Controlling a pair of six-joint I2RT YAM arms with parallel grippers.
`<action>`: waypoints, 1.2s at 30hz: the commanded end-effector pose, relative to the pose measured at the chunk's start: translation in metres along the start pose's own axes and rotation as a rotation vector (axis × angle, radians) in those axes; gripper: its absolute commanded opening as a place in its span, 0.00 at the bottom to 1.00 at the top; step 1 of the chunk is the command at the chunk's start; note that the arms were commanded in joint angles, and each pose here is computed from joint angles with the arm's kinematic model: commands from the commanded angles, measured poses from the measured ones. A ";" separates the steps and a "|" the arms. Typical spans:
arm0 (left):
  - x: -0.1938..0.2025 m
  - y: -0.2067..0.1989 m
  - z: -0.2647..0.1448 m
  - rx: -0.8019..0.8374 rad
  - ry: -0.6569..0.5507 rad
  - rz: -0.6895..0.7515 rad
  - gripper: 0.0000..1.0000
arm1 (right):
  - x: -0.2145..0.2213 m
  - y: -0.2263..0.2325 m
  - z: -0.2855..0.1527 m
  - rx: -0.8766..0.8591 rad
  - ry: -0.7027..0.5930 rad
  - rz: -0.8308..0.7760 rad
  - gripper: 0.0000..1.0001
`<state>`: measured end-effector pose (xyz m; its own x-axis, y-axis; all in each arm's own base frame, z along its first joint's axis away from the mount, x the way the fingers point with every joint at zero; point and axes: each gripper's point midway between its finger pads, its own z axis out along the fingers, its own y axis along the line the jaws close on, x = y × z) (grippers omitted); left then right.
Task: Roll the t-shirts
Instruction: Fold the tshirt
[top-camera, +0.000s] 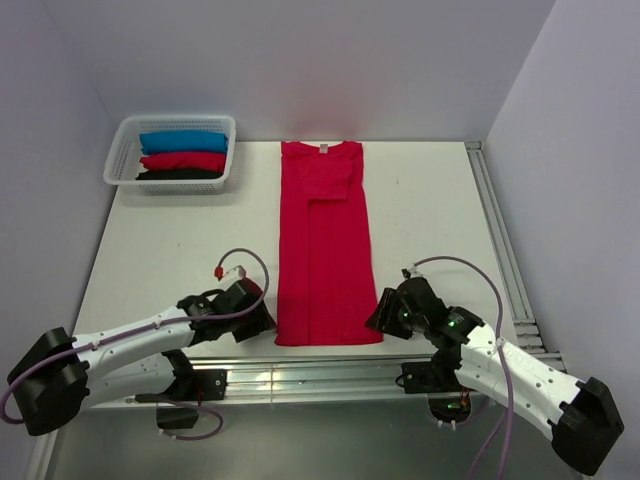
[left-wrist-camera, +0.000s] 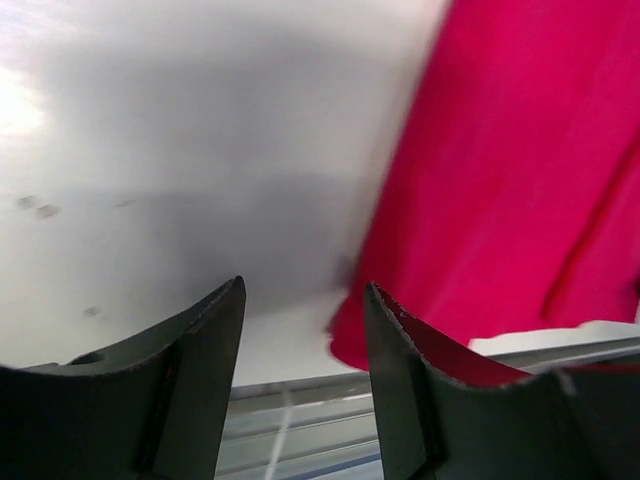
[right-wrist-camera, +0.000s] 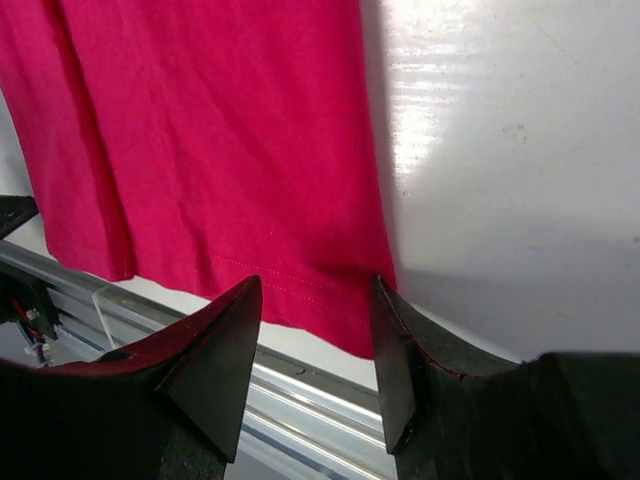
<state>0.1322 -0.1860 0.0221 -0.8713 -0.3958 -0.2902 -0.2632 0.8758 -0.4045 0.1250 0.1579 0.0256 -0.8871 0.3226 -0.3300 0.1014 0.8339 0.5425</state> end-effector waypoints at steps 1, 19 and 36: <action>0.009 -0.006 0.007 0.022 0.006 -0.029 0.56 | 0.004 -0.011 -0.001 0.049 -0.013 0.047 0.55; 0.033 0.004 0.006 -0.011 0.039 0.006 0.51 | 0.015 -0.029 -0.008 0.111 0.017 0.028 0.53; 0.043 -0.002 -0.007 0.018 0.051 -0.006 0.42 | 0.024 -0.026 -0.003 0.086 0.064 0.022 0.35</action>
<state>0.0998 -0.2171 0.0217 -0.8916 -0.3819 -0.2431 -0.2357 0.8500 -0.4710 0.1038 0.1445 0.0115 -0.9025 0.3328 -0.2735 0.1652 0.8538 0.4938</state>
